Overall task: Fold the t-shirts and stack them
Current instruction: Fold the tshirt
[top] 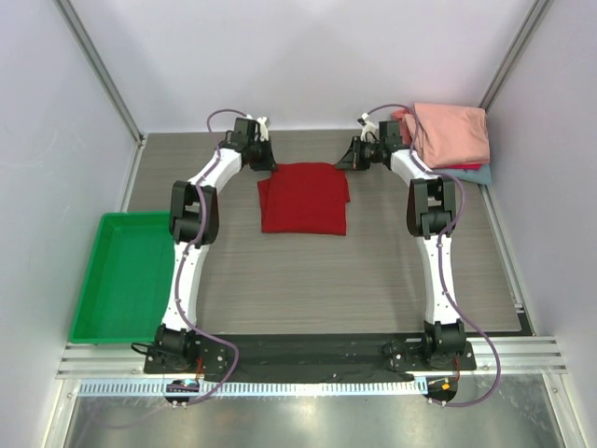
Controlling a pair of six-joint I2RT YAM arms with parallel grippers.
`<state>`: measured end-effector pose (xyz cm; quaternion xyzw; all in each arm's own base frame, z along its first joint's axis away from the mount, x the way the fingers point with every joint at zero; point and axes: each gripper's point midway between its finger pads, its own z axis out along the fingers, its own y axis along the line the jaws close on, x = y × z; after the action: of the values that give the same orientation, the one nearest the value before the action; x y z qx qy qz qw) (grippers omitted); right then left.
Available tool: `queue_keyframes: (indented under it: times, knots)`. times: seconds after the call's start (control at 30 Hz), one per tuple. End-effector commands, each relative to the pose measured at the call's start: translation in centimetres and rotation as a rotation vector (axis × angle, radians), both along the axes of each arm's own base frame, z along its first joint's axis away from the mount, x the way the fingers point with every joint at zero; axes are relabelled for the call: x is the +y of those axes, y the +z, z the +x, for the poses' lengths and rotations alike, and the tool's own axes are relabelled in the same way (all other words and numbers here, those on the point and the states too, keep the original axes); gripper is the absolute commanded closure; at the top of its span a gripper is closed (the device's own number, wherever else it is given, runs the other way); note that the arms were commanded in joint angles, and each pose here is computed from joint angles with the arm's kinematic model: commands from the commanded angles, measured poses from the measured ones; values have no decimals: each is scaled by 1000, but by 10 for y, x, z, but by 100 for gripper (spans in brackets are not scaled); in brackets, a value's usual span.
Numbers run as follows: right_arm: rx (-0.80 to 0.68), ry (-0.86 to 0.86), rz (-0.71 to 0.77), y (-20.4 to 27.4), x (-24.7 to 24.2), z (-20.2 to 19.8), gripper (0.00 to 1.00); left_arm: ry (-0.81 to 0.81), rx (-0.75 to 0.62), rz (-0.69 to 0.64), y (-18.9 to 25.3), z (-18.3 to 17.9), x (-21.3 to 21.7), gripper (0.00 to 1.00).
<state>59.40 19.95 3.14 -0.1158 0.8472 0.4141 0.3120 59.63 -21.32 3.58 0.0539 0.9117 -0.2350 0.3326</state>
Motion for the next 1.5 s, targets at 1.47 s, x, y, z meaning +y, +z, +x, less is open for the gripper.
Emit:
queue_keyframes:
  times: [1.47]
  knots:
    - [-183,431,-67,172,15,-339,95,-238,-35,-171,175,-320,39,100]
